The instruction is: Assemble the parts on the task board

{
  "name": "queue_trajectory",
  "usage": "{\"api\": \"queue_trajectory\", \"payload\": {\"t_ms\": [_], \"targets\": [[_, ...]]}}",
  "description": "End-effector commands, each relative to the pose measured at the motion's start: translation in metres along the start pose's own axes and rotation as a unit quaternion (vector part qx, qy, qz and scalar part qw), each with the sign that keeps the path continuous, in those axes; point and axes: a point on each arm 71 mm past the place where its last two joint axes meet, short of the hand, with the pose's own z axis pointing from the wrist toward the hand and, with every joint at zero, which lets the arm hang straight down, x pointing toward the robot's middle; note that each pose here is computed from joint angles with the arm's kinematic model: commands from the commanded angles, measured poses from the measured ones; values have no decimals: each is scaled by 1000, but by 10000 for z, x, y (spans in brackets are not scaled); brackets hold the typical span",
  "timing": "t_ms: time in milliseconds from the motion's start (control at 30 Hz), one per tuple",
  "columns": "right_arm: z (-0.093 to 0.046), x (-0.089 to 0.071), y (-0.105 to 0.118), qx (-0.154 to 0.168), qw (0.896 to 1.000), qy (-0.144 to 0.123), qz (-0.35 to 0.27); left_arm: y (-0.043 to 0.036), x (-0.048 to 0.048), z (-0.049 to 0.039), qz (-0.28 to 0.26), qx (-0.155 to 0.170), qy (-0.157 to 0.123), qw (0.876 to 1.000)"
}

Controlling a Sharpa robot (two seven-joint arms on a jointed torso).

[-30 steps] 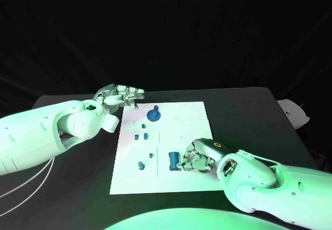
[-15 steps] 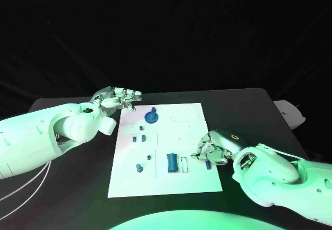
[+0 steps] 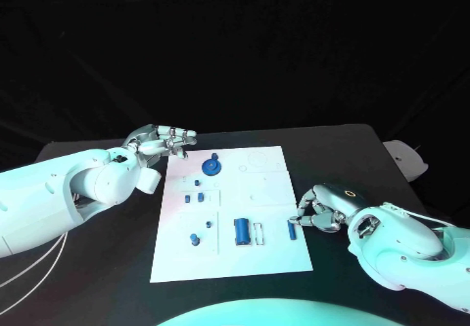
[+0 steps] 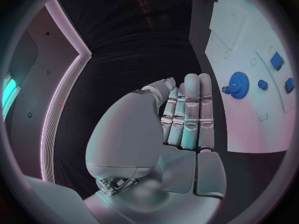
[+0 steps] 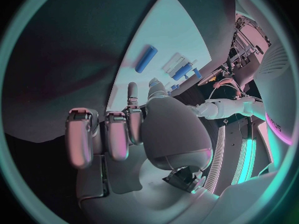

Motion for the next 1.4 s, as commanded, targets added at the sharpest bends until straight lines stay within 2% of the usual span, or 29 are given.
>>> {"api": "queue_trajectory", "payload": {"t_ms": [33, 667, 933, 1400], "targets": [[-12, 76, -2, -6, 1000, 14, -25, -11, 13, 0, -1, 5, 3, 1000], [45, 330, 61, -12, 998, 45, -38, -11, 6, -7, -1, 4, 3, 1000], [69, 393, 58, -14, 996, 61, -68, -9, -4, -14, -1, 3, 2, 1000], [90, 466, 128, -30, 992, 68, -99, -6, -13, -18, -1, 2, 2, 1000]]}}
